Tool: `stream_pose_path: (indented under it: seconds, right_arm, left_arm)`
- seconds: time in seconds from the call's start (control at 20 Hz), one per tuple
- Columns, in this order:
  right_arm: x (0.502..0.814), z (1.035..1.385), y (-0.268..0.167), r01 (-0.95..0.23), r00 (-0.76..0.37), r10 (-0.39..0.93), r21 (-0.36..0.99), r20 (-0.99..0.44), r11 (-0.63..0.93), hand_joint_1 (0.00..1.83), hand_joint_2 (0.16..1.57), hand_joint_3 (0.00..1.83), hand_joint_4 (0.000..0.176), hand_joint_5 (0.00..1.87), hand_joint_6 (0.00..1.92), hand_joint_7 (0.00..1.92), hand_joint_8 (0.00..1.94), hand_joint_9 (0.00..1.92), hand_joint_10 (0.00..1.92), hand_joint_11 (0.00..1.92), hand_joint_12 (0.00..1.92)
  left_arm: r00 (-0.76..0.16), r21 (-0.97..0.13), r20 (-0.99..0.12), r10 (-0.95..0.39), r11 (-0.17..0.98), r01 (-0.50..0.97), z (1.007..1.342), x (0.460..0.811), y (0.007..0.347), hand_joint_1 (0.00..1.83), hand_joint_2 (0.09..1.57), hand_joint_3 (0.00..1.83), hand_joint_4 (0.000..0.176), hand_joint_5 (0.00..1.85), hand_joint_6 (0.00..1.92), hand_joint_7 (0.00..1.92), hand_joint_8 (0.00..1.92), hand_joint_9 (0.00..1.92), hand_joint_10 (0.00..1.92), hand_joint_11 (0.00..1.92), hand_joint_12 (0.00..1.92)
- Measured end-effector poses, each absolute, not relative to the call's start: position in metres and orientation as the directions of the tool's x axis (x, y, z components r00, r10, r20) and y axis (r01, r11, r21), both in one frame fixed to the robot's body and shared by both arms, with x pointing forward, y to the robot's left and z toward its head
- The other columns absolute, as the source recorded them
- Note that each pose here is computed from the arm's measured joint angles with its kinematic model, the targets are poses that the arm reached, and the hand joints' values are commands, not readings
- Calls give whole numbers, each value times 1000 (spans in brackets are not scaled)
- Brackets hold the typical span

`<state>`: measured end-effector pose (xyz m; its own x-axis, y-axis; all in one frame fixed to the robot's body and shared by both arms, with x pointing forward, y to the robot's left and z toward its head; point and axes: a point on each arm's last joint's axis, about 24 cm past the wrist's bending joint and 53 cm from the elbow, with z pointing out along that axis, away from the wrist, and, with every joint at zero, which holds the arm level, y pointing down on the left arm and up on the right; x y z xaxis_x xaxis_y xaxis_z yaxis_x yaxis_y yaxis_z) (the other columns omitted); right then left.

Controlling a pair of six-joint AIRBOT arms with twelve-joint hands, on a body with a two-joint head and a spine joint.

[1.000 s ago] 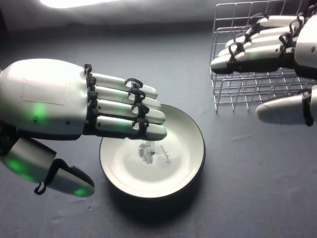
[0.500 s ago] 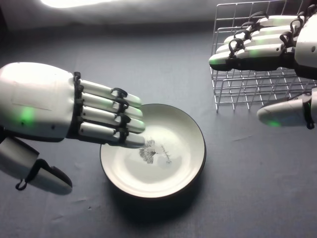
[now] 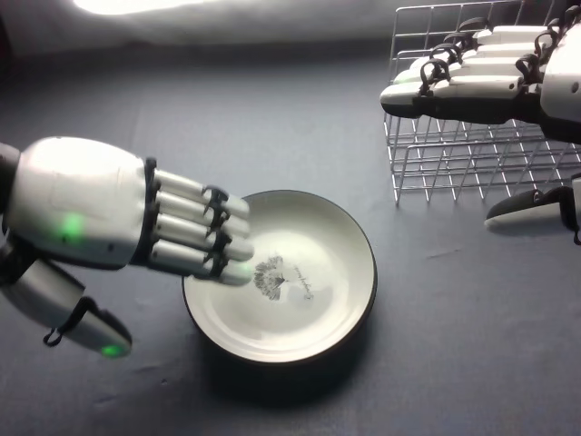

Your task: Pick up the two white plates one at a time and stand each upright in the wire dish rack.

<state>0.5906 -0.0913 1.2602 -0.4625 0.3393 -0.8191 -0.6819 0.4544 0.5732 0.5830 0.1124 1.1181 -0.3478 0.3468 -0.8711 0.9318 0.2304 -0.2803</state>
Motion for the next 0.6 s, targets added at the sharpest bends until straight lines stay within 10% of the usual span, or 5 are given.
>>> stream_pose_path:
  seconds: [0.6]
  right_arm:
    - [582, 1256, -87, -713, -457, 301, 547, -837, 439, 835, 1154, 0, 0, 0, 0, 0, 0, 6, 1, 0, 285]
  left_arm:
    - [-326, -259, -850, 413, 211, 943, 1089, 582, 126, 0, 1282, 4, 0, 0, 0, 0, 0, 0, 0, 0, 0]
